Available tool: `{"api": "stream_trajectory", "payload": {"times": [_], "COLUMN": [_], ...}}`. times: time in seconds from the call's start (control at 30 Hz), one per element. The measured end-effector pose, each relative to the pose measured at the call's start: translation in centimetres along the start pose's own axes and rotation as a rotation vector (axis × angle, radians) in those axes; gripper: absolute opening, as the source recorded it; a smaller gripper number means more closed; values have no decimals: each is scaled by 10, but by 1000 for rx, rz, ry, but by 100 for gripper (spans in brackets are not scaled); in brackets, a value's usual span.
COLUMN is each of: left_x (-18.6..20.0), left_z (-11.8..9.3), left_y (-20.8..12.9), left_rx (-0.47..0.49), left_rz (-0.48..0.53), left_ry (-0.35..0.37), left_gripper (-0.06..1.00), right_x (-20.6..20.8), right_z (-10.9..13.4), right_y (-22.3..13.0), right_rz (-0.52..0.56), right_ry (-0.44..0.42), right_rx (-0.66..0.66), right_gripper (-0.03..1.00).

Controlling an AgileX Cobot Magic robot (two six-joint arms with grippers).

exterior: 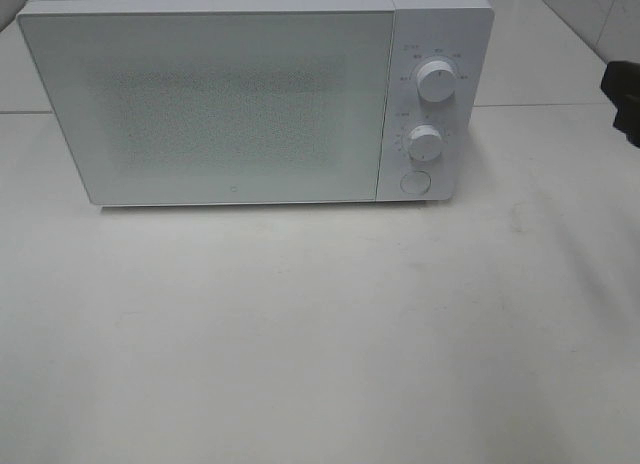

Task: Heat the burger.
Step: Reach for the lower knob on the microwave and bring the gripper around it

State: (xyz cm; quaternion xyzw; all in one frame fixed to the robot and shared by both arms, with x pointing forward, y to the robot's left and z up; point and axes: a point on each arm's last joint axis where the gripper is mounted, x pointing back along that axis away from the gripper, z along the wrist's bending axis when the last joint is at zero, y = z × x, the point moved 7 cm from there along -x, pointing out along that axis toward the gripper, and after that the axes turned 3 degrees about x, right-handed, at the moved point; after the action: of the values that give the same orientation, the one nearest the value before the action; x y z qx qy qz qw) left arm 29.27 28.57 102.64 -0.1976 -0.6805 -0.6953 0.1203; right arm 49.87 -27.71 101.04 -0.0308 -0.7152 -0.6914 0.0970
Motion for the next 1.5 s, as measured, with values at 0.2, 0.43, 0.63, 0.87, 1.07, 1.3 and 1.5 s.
{"api": "stream_trajectory", "payload": {"times": [0.2,0.43,0.63,0.87,1.07,1.3,1.5], "left_x": [0,0,0,0,0,0,0], "left_z": [0,0,0,0,0,0,0], "left_y": [0,0,0,0,0,0,0], "left_rx": [1,2,2,2,2,2,2], "left_rz": [0,0,0,0,0,0,0], "left_ry": [0,0,0,0,0,0,0], "left_gripper": [97,97,97,97,97,97,97], "right_x": [-7,-11,-17,-20,-28,-44,-59], "right_z": [-3,7,24,48,70,92,101], "right_y": [-18,-28,-36,-48,-68,-76,-82], "right_rz": [-50,-74,-79,-92,-18,6,19], "right_ry": [-39,-73,-90,-108,-88,-67,-74], "right_rx": [27,55,82,78,93,110,114], "right_gripper": [74,74,74,74,74,74,74]}}
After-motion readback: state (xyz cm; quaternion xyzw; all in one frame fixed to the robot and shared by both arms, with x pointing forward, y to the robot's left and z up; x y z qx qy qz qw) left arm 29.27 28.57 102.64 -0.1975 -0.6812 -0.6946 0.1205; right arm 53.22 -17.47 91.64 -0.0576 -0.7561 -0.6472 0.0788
